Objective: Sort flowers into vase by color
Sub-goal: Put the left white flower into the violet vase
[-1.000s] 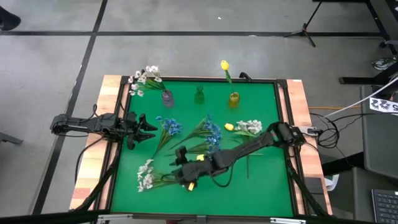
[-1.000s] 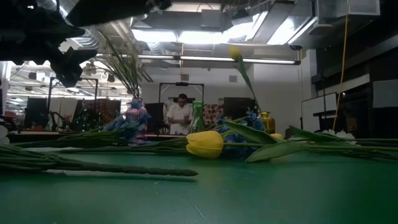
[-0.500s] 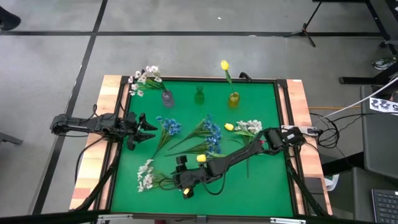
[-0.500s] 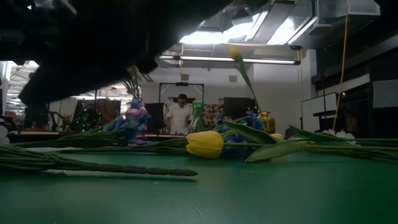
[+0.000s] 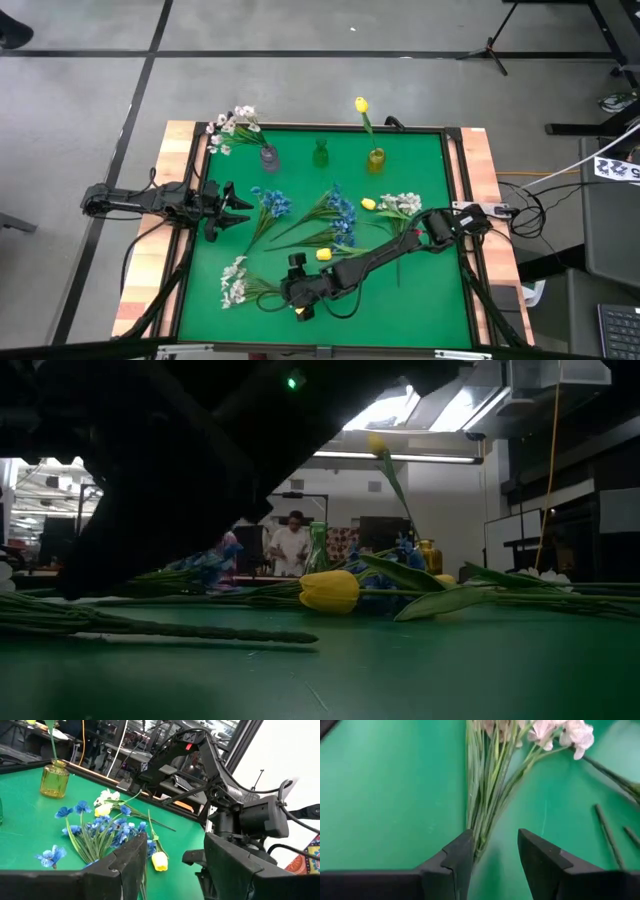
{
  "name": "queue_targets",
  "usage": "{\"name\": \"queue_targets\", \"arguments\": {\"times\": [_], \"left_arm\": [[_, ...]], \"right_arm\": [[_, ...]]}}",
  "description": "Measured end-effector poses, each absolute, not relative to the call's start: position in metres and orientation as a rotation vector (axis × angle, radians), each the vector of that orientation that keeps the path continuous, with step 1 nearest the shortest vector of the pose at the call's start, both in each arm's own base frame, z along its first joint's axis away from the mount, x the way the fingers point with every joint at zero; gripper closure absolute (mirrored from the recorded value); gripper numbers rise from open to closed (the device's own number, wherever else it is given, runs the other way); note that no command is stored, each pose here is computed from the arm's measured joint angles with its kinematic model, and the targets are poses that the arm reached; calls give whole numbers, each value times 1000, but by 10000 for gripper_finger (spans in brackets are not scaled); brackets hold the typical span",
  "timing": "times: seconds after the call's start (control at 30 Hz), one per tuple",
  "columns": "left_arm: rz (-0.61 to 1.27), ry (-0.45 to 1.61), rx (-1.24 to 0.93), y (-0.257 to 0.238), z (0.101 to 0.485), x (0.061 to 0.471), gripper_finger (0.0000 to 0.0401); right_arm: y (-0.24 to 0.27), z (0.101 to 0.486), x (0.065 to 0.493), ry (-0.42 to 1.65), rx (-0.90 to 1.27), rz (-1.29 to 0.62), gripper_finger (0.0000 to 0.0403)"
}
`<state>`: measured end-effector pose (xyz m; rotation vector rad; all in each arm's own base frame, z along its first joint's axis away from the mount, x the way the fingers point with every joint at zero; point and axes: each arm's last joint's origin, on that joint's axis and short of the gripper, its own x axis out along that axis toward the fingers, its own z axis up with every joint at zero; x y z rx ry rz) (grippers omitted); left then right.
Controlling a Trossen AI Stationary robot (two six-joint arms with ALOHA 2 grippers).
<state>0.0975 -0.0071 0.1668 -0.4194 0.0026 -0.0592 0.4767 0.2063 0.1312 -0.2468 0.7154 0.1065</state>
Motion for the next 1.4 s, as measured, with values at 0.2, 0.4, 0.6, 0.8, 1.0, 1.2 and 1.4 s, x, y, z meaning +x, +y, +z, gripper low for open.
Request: {"name": "queue_targets", "arguments": {"times": [0.2,0.4,0.6,0.8,1.0,1.2,1.4], "left_arm": [[-60,4,-419,-7,167,98,207],[-60,4,-419,-7,167,98,207],[-61,4,-419,-7,167,98,207],[-60,3,-413,-7,167,98,207],[-61,3,-393,-7,167,98,207],[-61,3,-393,-7,167,98,207],[-61,3,-393,-7,167,98,207]], "right_arm": [[207,124,477,740,-229,117,247],[207,123,476,751,-225,133,247],[207,122,476,757,-220,146,247],[205,120,474,787,-222,128,247],[203,120,474,794,-212,122,247],[198,114,478,812,-146,151,267],[199,113,478,816,-136,164,327]]}}
